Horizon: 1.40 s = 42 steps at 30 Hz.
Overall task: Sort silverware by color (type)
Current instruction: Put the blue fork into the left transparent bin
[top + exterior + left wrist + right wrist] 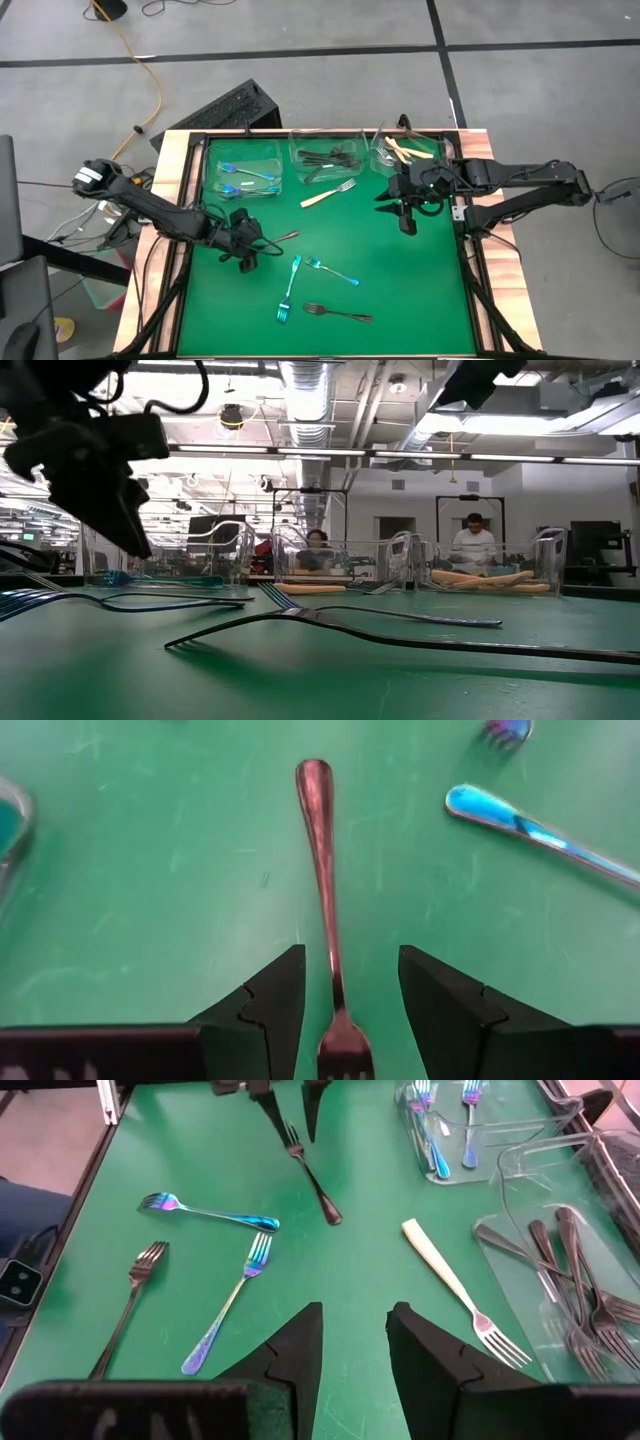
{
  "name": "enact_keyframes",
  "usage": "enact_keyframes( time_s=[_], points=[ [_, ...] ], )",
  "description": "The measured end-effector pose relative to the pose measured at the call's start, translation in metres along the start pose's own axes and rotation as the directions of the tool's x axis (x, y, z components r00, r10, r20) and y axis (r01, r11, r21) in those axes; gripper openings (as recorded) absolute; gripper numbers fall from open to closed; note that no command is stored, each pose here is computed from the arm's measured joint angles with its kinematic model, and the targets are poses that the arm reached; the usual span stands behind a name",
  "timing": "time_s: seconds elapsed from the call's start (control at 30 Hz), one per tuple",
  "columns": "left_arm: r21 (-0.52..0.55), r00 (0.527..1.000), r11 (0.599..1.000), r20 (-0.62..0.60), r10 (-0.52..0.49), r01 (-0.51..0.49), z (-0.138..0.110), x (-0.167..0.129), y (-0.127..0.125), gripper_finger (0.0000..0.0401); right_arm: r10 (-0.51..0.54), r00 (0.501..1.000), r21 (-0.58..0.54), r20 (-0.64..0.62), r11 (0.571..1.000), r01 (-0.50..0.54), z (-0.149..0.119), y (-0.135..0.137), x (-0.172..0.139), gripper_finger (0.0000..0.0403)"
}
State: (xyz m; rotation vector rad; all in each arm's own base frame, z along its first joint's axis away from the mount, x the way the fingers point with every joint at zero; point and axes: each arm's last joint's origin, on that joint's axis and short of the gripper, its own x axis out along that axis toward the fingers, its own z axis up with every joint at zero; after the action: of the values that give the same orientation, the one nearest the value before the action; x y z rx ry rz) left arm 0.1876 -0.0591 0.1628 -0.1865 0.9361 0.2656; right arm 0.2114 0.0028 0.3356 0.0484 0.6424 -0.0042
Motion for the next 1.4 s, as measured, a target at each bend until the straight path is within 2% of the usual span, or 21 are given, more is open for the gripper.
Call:
enact_keyframes(
  time_s=[0.27,0.63,0.83,1.07,1.2,1.4],
  points=[
    [0.020,0.998,0.999,-0.052,0.028,-0.027,-0.006,0.018,-0.007,0.0145,0.000,1.000,0.001,-0.001,1.000,0.000,0.000,0.000,0.000,0.0136],
    [0.014,1.000,1.000,-0.017,0.009,-0.008,-0.002,0.011,-0.006,0.0145,-0.003,1.000,0.014,-0.027,1.000,0.003,0.000,0.000,0.009,0.0136],
    [0.005,1.000,1.000,-0.014,0.011,-0.011,-0.002,0.011,-0.006,0.0145,-0.005,0.997,0.032,-0.079,0.999,0.007,0.001,0.000,0.038,0.0137],
    [-0.008,1.000,1.000,-0.018,-0.007,0.007,-0.002,0.011,-0.007,0.0145,-0.002,0.974,0.137,-0.226,0.990,0.034,-0.011,0.005,0.087,0.0137],
    [0.033,1.000,0.999,-0.014,-0.011,0.011,-0.002,0.011,-0.007,0.0145,0.012,0.953,0.119,-0.303,0.993,0.026,-0.022,0.016,0.116,0.0137],
    [0.089,1.000,0.996,-0.004,-0.017,0.018,0.000,0.011,-0.007,0.0145,0.036,0.934,0.086,-0.355,0.996,-0.006,-0.036,0.033,0.154,0.0137]
  ],
)
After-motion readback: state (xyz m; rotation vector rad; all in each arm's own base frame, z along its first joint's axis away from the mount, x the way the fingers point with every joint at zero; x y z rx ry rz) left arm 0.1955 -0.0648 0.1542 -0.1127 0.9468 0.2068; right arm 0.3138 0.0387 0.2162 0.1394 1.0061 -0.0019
